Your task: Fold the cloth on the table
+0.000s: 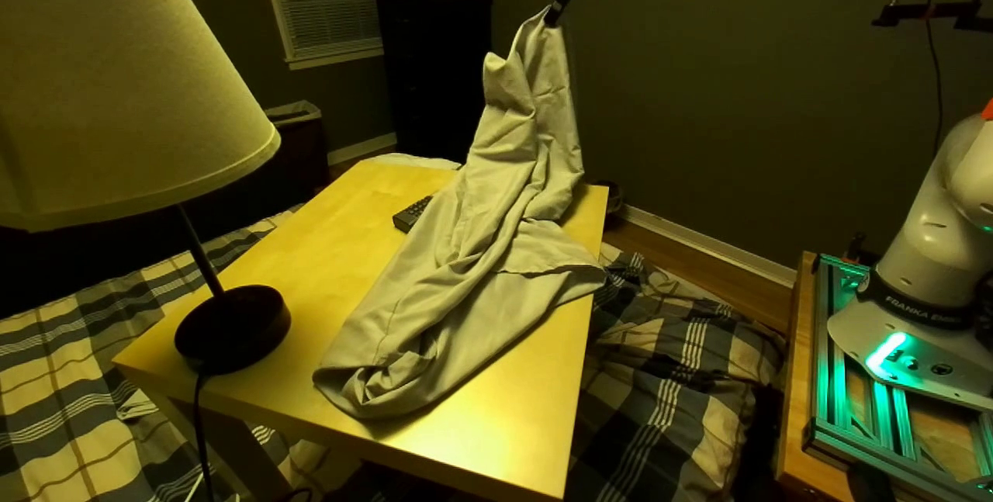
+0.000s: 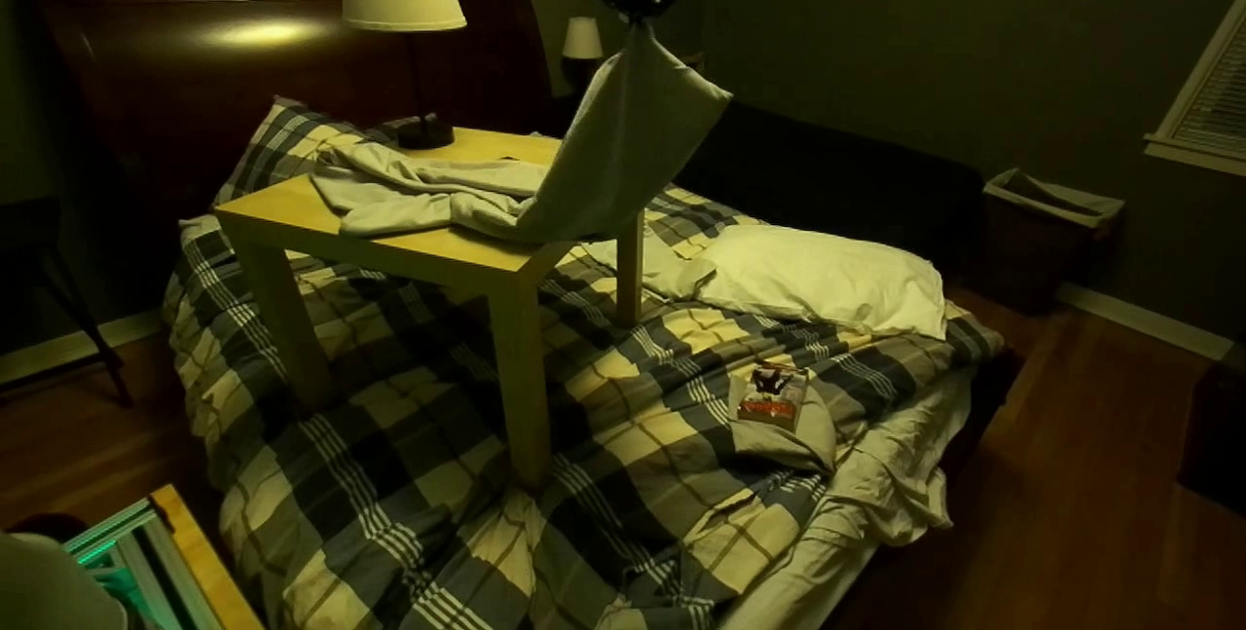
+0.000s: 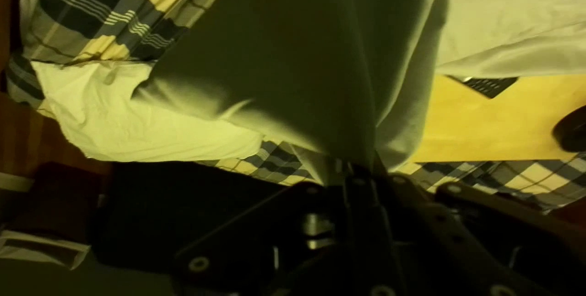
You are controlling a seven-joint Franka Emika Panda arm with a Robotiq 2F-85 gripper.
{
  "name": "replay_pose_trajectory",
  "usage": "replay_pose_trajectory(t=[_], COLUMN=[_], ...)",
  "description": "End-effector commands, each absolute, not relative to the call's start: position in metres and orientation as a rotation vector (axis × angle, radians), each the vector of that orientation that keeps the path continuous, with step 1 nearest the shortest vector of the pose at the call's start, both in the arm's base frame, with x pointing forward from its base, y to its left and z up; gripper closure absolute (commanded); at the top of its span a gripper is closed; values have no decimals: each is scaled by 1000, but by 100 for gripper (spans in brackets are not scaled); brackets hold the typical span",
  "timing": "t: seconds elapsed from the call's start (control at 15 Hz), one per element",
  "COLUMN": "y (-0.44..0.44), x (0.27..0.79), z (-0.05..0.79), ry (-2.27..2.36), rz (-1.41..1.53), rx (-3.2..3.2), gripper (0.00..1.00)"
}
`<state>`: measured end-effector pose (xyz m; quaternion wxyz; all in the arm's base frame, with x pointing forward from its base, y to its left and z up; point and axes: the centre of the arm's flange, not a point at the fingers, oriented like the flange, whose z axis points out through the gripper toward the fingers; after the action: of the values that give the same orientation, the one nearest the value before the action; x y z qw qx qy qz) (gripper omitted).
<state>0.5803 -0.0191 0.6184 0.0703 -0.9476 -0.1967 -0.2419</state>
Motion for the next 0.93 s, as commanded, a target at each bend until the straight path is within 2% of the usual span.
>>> replay_pose_trajectory(t=[0.0, 0.47, 0.53, 0.87], y=[27, 157, 137, 161], x=[496, 408, 434, 416], z=[627, 615, 632, 622], ry=[-809, -1138, -1079, -1132], rz=[-617, -513, -551, -518], rx=[-2721, -2343, -2436, -2374], gripper=[100, 100, 99, 99])
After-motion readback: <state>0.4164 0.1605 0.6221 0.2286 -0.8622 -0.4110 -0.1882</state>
